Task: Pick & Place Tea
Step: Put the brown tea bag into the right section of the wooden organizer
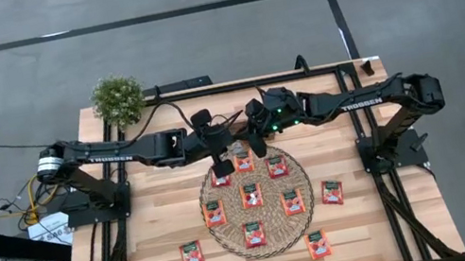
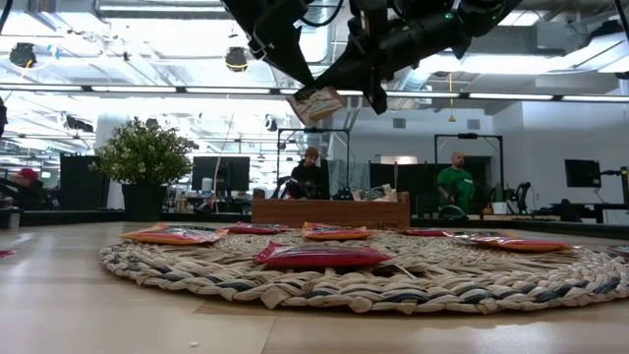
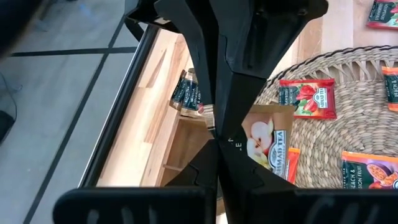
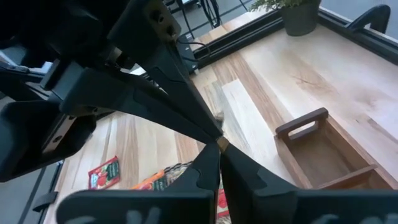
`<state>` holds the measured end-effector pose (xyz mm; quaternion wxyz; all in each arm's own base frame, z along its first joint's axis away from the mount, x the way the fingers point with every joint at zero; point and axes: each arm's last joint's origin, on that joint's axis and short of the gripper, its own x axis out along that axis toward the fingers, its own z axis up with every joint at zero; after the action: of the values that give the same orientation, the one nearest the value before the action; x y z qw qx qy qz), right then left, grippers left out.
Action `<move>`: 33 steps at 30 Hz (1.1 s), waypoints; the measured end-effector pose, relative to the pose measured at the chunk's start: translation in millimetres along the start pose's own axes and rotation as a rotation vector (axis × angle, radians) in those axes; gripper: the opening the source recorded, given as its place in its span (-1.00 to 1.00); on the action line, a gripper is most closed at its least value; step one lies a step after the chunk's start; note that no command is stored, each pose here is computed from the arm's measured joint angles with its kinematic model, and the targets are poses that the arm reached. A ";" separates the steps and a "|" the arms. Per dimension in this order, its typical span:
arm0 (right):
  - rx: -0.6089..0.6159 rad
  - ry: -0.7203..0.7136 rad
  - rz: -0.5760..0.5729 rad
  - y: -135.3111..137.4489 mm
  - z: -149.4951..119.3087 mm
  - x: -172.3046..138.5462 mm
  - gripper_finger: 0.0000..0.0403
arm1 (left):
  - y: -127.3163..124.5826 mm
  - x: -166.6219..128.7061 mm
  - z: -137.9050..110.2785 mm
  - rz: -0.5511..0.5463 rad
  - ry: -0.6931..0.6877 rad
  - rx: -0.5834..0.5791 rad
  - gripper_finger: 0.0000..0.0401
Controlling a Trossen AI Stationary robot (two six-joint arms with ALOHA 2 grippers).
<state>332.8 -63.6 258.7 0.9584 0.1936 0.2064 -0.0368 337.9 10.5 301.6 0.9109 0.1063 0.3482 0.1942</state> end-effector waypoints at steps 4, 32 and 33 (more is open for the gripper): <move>0.002 -0.001 -0.013 -0.5 -0.3 0.0 -0.99 | 0.1 0.0 0.4 0.004 -0.004 -0.003 -1.00; 0.049 0.086 -0.224 -28.2 -5.8 -9.2 -1.00 | 3.8 -1.4 -17.6 0.115 0.172 0.067 -1.00; 0.057 0.095 -0.240 -32.2 -6.1 -10.5 -1.00 | 4.5 -1.7 -20.5 0.116 0.199 0.068 -1.00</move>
<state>316.0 -91.0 246.4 0.9304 0.1960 0.2722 -0.1478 321.7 15.1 289.0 0.8550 0.1372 0.4366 0.2441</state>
